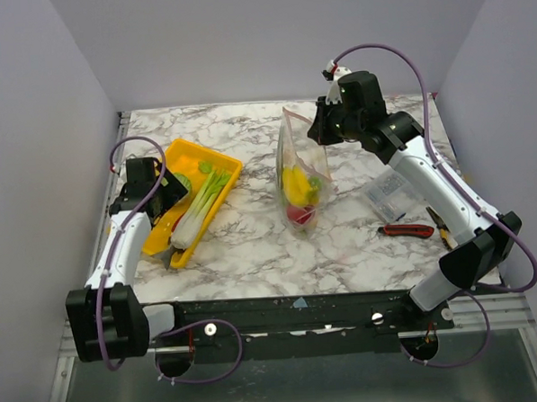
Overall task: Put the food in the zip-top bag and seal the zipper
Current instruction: Pick up the fake vegetable from the bin.
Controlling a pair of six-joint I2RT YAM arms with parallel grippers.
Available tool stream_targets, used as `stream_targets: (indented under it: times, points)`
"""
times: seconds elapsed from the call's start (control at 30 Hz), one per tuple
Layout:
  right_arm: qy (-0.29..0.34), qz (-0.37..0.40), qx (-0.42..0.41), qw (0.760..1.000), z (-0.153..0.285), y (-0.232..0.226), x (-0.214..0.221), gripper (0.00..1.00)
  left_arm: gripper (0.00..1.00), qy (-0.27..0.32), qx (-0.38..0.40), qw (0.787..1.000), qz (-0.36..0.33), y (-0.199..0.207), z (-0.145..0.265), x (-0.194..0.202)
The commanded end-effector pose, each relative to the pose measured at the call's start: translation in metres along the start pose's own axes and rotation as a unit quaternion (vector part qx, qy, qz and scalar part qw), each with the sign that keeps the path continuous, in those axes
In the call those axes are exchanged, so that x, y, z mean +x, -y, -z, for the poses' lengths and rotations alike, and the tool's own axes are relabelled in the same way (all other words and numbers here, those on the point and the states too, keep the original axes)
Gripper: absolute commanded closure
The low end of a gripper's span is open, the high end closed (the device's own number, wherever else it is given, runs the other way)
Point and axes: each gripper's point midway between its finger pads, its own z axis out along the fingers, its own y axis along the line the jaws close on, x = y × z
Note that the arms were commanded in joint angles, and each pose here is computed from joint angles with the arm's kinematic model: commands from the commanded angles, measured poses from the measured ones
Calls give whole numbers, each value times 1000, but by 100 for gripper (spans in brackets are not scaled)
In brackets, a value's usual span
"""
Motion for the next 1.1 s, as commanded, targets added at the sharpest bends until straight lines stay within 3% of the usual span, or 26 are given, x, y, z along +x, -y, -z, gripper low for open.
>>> stream_targets:
  times: [0.0,0.3,0.43,0.57,0.93,1.07]
  points:
    - [28,6,-17,999,13,-5,-13,100,1,-6,34,997,73,20,-14,-17]
    - [34,8,-18,999,18,-5,-11,100,1,-13,62,990,123,36,-46,-24]
    - [38,5,-23,999,22,-7,-13,100,1,-9,-1,990,139,20,-62,-30]
    - [42,5,-23,999,25,-7,-15,100,1,-2,-10,990,140,18,-79,-33]
    - [39,4,-29,999,24,-9,-13,100,2,-59,5,987,150,20,-105,-8]
    - [38,1,-36,999,24,-12,-14,100,20,-59,15,986,157,22,-103,-6]
